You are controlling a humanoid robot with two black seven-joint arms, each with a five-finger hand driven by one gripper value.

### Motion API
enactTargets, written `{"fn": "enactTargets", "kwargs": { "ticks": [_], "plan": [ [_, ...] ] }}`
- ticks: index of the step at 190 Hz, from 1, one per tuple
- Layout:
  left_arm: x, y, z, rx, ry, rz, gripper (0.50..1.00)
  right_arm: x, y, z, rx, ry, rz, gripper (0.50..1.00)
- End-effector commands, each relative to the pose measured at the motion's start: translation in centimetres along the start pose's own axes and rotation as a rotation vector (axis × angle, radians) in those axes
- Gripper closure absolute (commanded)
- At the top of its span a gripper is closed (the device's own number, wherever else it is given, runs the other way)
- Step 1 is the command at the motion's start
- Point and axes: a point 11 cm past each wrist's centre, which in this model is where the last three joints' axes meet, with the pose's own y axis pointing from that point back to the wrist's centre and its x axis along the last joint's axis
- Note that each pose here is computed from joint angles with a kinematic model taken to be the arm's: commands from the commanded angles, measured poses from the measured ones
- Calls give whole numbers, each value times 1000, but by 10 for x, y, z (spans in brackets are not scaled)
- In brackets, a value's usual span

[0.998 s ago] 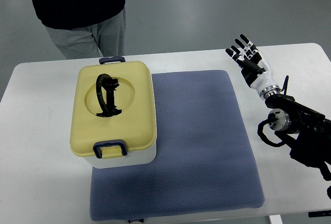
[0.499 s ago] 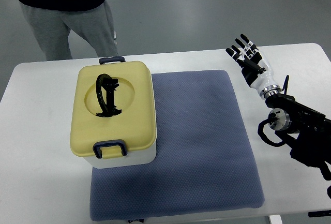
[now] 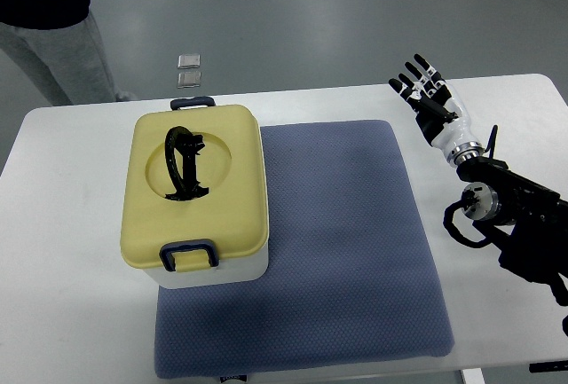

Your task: Open white storage box with right hand

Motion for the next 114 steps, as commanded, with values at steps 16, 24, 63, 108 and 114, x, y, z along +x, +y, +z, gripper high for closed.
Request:
{"fn": "enactTargets", "kwargs": {
  "ticks": [16, 24, 63, 108, 114],
  "plan": [
    [0, 0, 0, 0, -1, 0, 500, -2, -4, -7, 10, 11, -10, 572],
    [0, 0, 0, 0, -1, 0, 500, -6, -6, -9, 14, 8, -25, 572],
    [0, 0, 0, 0, -1, 0, 500, -41, -27, -35, 39, 169, -169, 572],
    [0, 0, 0, 0, 1, 0, 500, -114, -50, -102, 151, 620, -508, 574],
    [0, 0, 0, 0, 1, 0, 500, -126, -51, -114, 173, 686, -557, 576]
  ]
}}
